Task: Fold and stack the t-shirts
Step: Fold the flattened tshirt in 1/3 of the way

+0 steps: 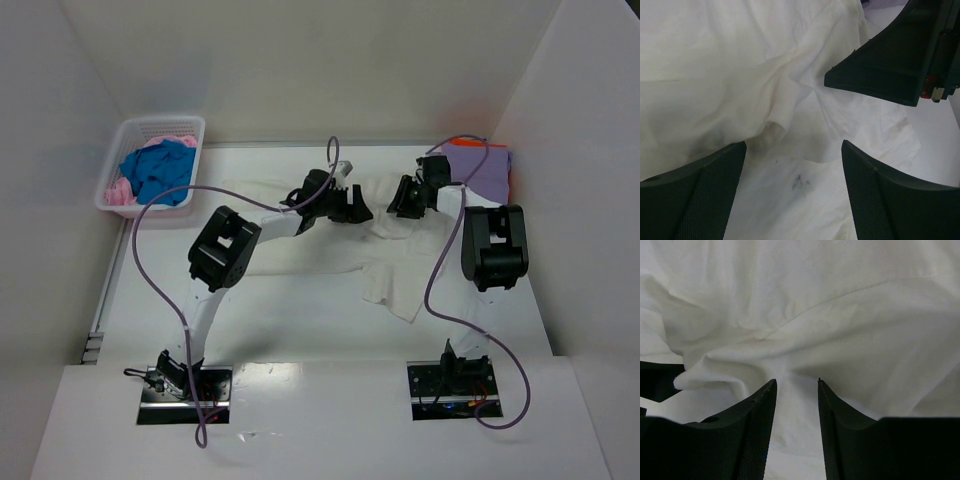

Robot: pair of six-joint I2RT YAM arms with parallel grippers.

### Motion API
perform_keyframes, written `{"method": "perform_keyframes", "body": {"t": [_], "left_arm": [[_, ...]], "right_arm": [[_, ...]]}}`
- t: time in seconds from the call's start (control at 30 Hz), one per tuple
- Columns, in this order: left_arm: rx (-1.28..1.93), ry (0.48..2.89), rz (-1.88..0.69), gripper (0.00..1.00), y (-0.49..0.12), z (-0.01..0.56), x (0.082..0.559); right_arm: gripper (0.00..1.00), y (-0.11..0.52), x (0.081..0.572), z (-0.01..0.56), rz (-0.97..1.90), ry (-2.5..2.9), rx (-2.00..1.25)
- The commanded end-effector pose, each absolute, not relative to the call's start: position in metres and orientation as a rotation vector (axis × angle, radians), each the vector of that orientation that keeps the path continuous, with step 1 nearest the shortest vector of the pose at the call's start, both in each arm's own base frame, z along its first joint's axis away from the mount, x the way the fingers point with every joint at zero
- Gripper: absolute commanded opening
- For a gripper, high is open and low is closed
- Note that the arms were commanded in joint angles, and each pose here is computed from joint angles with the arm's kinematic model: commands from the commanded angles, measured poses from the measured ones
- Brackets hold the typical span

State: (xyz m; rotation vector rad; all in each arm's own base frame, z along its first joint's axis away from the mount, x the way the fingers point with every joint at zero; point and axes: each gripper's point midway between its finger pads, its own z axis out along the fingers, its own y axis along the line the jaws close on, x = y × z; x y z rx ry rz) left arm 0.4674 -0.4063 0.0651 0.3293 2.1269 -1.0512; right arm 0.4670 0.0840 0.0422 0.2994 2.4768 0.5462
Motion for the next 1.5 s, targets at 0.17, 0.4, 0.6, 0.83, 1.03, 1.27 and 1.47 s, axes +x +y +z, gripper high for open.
{"method": "perform_keyframes", "body": {"t": [0.17,0.4,0.6,0.83,1.03,1.27,1.47], "left_arm": [[0.346,2.06,-1.133,0.79,-0.429,0.077,0.466],[0.307,2.089,-1.136,0.55,-0.422,0.077,0.458],[0.29,2.098,-1.131,0.34,-0.418,0.078,0.454],[0.241,2.104,-1.085,0.64,-0.41,0.082,0.456],[0.324,2.064,-0.984,0.8,-0.409,0.093,0.465],[0.359,2.091,-0.909,0.69,-0.407,0.083,0.474],[0.379,2.095,-0.894,0.68,-0.411,0.076,0.481]], "right_arm": [[0.44,0.085,0.486,0.049,0.538,2.431,0.28],[0.43,0.084,0.489,0.047,0.523,2.432,0.287],[0.4,0.087,0.492,0.039,0.515,2.445,0.283],[0.4,0.087,0.492,0.039,0.515,2.445,0.283],[0.4,0.087,0.492,0.039,0.515,2.445,0.283],[0.4,0.087,0.49,0.034,0.514,2.462,0.289],[0.39,0.087,0.493,0.037,0.515,2.454,0.286]]}}
